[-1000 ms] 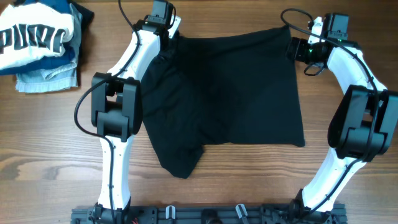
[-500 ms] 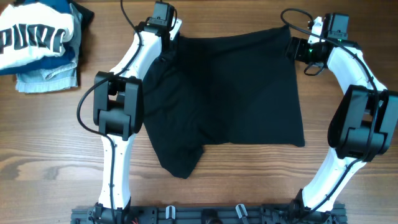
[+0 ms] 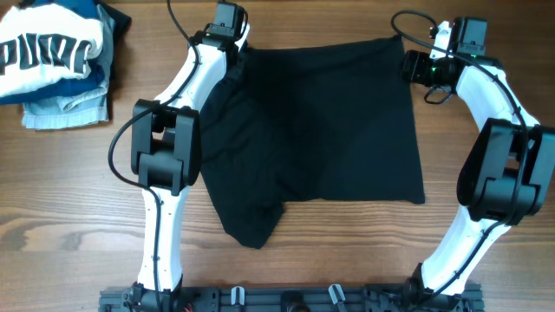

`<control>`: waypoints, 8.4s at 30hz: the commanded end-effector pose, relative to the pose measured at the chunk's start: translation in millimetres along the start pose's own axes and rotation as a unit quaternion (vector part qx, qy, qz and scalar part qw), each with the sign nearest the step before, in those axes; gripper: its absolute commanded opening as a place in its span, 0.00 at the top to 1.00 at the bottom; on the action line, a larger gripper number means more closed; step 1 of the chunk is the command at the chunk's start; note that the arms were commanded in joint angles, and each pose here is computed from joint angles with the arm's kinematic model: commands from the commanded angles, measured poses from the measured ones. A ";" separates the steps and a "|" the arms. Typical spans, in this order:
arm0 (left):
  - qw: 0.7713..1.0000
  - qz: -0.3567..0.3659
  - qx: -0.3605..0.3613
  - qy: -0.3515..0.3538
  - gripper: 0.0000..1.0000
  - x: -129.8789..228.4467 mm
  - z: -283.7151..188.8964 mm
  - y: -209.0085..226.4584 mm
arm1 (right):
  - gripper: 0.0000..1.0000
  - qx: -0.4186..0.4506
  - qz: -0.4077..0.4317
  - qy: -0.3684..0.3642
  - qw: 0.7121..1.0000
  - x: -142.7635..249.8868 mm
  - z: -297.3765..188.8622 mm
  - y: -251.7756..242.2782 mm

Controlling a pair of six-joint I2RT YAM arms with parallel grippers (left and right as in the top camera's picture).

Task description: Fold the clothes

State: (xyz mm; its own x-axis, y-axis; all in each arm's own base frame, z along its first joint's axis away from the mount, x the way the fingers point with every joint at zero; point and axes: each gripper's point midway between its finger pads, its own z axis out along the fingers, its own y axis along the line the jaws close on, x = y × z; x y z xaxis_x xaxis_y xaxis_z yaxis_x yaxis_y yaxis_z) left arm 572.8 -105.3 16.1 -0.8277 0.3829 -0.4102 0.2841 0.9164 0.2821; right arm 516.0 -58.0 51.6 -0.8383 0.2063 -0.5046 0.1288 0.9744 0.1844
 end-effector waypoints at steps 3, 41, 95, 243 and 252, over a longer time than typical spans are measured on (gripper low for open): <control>0.999 -0.009 -0.015 -0.028 0.96 -18.9 -25.3 8.1 | 0.19 -0.010 -0.006 0.002 1.000 1.5 6.2 3.1; 0.998 -0.049 -0.021 -0.036 0.96 -24.3 -29.8 -5.9 | 0.36 -0.002 -0.029 -0.188 0.982 -64.2 112.7 33.3; 0.992 -0.124 -0.021 0.031 0.96 15.2 -162.2 38.0 | 0.96 -0.022 -0.071 0.061 0.995 -49.8 -70.8 63.1; 0.899 -0.393 0.072 0.181 0.96 253.0 -277.5 -82.0 | 0.96 0.117 0.214 0.327 0.913 290.7 -140.4 11.3; 0.912 -0.398 0.044 0.088 0.96 222.1 -282.4 -56.0 | 0.96 0.059 0.176 0.215 0.959 241.5 -149.7 23.2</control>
State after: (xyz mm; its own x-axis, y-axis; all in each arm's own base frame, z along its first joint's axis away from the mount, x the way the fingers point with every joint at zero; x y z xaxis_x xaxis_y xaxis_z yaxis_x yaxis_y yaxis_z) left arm 212.4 -118.2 142.2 -0.8889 -0.4271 -0.1657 -0.4080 0.9026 -0.1376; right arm 219.4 0.7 52.2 -0.8517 0.5230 0.0346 0.5229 0.8435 0.1227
